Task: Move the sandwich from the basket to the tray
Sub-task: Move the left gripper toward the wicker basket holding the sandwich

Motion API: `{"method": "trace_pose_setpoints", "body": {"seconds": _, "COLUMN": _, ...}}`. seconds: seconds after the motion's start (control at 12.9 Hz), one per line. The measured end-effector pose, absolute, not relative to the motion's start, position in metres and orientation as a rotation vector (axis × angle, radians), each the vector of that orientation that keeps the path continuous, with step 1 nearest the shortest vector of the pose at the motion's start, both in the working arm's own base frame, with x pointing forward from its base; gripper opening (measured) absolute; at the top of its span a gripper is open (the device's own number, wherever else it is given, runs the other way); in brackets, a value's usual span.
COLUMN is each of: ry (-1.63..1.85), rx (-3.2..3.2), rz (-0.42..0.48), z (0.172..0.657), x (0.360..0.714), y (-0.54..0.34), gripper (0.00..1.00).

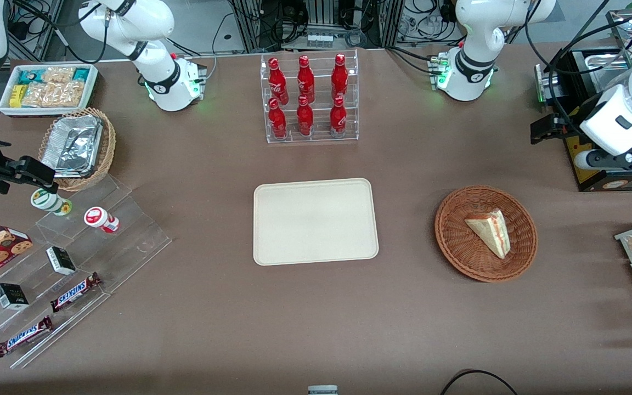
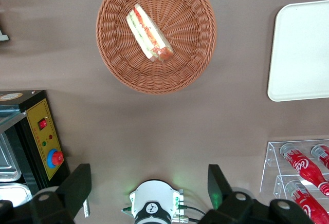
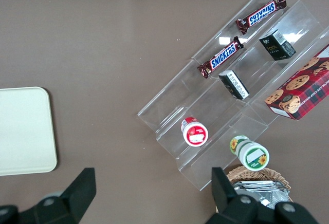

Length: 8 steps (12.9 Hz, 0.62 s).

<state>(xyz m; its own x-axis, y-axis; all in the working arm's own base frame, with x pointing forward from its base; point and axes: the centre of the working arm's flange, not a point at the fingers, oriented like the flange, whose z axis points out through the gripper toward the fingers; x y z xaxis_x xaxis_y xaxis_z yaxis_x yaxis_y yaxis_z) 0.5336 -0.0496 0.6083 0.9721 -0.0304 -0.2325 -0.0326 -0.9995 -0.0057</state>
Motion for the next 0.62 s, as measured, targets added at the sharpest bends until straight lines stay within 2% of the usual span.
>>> {"method": "trace_pose_setpoints", "body": {"seconds": 0.39, "ry": 0.054, "rx": -3.137, "rz": 0.355, "z": 0.603, "x": 0.540, "y": -0.042, "gripper": 1.00}}
{"method": "trace_pose_setpoints", "body": {"seconds": 0.62, "ry": 0.052, "rx": -3.136, "rz": 0.394, "z": 0.574, "x": 0.555, "y": -0.042, "gripper": 1.00}}
